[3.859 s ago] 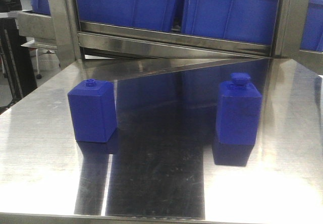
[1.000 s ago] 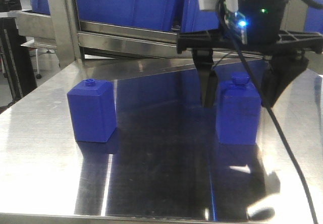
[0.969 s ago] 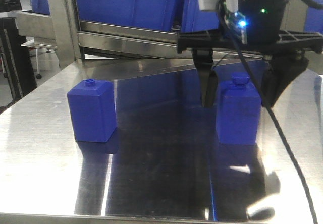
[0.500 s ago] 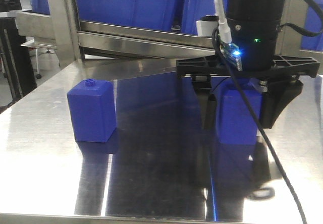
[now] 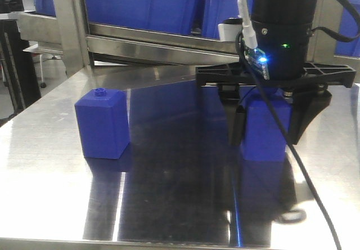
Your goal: Pick and sort blue part to right shelf
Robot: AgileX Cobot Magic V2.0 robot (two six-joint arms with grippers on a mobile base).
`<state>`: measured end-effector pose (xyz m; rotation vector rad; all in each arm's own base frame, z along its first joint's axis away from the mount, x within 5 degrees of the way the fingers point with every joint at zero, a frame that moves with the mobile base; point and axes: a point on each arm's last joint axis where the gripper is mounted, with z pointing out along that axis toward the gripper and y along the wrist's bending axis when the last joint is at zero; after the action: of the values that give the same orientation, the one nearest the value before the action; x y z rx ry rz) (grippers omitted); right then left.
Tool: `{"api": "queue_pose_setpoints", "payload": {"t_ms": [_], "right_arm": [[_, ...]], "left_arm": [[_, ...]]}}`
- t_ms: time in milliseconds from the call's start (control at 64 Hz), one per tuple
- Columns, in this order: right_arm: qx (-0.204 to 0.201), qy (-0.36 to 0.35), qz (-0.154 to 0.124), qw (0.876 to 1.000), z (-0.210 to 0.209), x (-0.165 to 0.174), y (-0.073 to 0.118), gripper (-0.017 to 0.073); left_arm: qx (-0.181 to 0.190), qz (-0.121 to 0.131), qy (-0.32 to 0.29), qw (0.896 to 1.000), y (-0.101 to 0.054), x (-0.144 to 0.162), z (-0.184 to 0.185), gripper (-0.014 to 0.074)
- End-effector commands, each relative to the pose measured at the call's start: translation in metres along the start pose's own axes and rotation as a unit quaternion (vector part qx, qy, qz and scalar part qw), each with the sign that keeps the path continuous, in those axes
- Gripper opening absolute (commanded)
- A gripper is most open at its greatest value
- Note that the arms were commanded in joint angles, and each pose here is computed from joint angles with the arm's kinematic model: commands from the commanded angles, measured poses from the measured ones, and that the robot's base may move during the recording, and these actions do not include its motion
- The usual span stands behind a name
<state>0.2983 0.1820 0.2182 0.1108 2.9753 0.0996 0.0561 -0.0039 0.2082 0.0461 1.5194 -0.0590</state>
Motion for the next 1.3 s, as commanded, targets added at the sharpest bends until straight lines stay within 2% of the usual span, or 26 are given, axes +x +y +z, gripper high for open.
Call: {"api": "queue_pose_setpoints", "payload": {"t_ms": [0, 188, 328, 500, 703, 828, 969, 1031, 1156, 1281], "right_arm": [[-0.021, -0.032, 0.001, 0.999, -0.022, -0.004, -0.001, 0.0433], [-0.026, -0.038, 0.002, 0.999, -0.028, -0.004, -0.001, 0.0432], [-0.042, -0.063, -0.001, 0.997, -0.050, 0.000, -0.005, 0.0432], [-0.049, -0.125, -0.049, 0.990, -0.089, 0.009, -0.020, 0.0432], [-0.057, -0.188, -0.096, 0.976, -0.108, 0.022, -0.057, 0.0432], [-0.051, -0.230, -0.100, 0.967, -0.111, 0.033, -0.094, 0.0432], [-0.036, -0.295, -0.114, 0.948, -0.116, 0.044, -0.125, 0.0432], [-0.026, -0.328, -0.111, 0.938, -0.118, 0.051, -0.139, 0.0432], [-0.008, -0.412, -0.088, 0.907, -0.121, 0.064, -0.162, 0.0432], [-0.006, -0.495, -0.056, 0.867, -0.125, 0.080, -0.176, 0.0432]], "left_arm": [[-0.003, -0.008, -0.044, 0.999, 0.001, -0.001, -0.001, 0.0124], [-0.003, -0.008, -0.044, 0.999, 0.001, -0.001, -0.001, 0.0124], [-0.003, -0.008, -0.044, 0.999, 0.001, -0.001, -0.001, 0.0124], [-0.003, -0.008, -0.044, 0.999, 0.001, -0.001, -0.001, 0.0124], [-0.003, -0.008, -0.044, 0.999, 0.001, -0.001, -0.001, 0.0124], [-0.003, -0.008, -0.044, 0.999, 0.001, -0.001, -0.001, 0.0124], [-0.003, -0.008, -0.044, 0.999, 0.001, -0.001, -0.001, 0.0124], [-0.003, -0.008, -0.044, 0.999, 0.001, -0.001, -0.001, 0.0124], [-0.003, -0.008, -0.044, 0.999, 0.001, -0.001, -0.001, 0.0124], [-0.003, -0.008, -0.044, 0.999, 0.001, -0.001, -0.001, 0.0124]]}}
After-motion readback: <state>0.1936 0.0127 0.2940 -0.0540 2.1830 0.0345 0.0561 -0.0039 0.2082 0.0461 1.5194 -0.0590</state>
